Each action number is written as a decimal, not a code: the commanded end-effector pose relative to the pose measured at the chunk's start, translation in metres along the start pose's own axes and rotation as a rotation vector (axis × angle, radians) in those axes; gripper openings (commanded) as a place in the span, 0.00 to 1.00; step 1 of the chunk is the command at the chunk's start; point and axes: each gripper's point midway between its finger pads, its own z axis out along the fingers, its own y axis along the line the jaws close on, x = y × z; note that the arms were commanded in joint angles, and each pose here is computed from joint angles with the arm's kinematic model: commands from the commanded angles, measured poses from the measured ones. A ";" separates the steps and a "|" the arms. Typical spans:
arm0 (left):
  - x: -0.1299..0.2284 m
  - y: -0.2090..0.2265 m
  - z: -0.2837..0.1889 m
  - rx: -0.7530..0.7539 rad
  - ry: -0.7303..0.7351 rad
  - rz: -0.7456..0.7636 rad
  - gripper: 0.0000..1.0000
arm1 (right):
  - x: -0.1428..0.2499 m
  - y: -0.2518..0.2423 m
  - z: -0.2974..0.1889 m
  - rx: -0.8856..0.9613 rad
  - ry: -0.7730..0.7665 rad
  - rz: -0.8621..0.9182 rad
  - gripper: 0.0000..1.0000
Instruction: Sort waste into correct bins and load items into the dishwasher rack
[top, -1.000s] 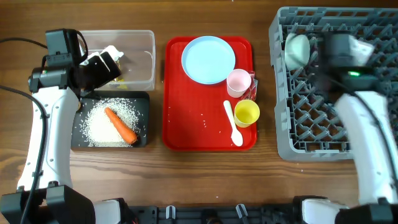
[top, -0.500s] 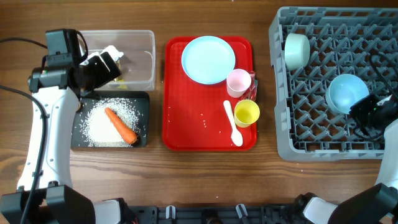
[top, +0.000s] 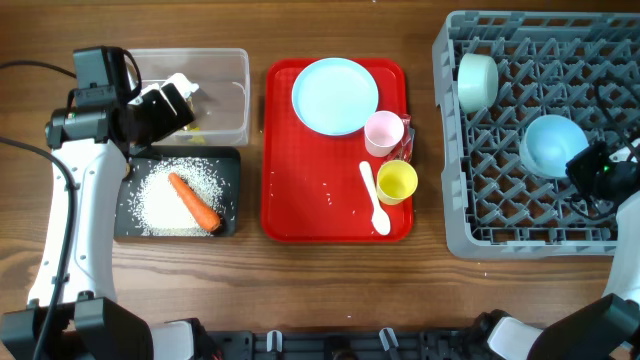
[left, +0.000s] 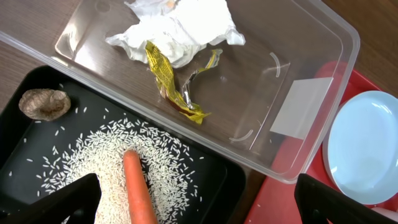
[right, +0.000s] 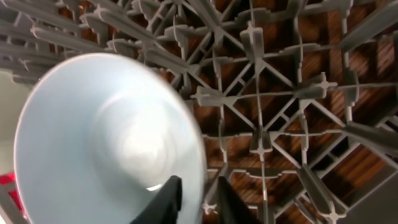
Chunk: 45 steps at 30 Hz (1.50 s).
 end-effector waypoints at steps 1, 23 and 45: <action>0.001 0.001 0.002 0.002 0.005 -0.008 1.00 | 0.016 -0.010 0.018 0.026 0.056 -0.001 0.24; 0.001 0.001 0.002 0.002 0.005 -0.008 1.00 | -0.144 0.117 -0.131 0.704 -0.789 -0.658 0.04; 0.001 0.001 0.002 0.002 0.005 -0.008 1.00 | -0.171 0.197 0.046 0.692 -0.861 -1.111 0.04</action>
